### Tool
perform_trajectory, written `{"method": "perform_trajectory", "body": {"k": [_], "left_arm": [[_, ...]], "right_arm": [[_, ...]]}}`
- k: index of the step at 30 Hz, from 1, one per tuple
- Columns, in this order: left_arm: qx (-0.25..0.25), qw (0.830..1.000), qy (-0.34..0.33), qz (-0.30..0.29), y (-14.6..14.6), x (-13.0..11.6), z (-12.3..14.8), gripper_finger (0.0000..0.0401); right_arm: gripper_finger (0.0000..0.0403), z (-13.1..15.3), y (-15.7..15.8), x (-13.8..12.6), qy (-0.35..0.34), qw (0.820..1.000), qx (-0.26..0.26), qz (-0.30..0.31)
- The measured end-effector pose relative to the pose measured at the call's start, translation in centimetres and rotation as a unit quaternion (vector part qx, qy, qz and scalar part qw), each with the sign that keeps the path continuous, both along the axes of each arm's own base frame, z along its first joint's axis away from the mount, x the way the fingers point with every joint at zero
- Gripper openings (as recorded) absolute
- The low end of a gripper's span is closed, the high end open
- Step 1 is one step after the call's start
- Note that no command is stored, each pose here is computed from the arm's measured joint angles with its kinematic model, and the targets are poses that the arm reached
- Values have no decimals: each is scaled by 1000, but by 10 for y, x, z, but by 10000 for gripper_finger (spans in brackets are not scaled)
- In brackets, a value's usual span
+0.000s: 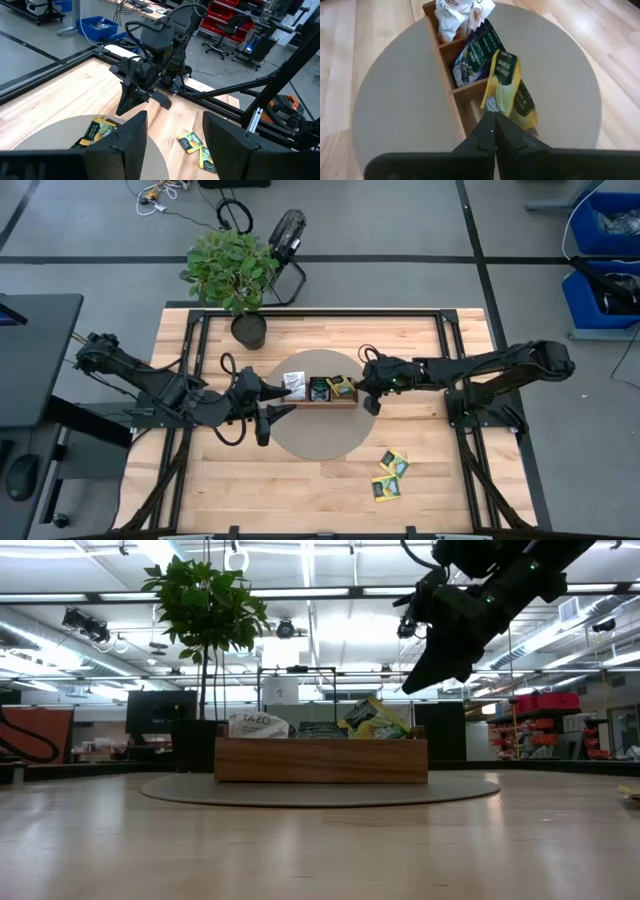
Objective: Pick & Place Tea
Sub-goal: Put the yellow tea bag into the right section of the wooden organizer
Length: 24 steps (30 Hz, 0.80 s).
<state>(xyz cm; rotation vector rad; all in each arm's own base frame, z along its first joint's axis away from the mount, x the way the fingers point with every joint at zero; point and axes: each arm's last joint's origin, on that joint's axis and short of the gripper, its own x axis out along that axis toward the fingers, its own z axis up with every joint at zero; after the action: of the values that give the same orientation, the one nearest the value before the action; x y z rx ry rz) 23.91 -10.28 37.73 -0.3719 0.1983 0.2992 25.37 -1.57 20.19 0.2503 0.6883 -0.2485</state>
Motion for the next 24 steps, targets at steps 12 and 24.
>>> {"method": "perform_trajectory", "body": {"k": [12,24], "left_arm": [[3,1000,1,-1,0,0,0,197],[-1,1000,-1,0,0,0,0,197]], "right_arm": [[1,-23,-5,13,22,999,31,4],[0,-35,-16,23,17,999,35,-11]]}}
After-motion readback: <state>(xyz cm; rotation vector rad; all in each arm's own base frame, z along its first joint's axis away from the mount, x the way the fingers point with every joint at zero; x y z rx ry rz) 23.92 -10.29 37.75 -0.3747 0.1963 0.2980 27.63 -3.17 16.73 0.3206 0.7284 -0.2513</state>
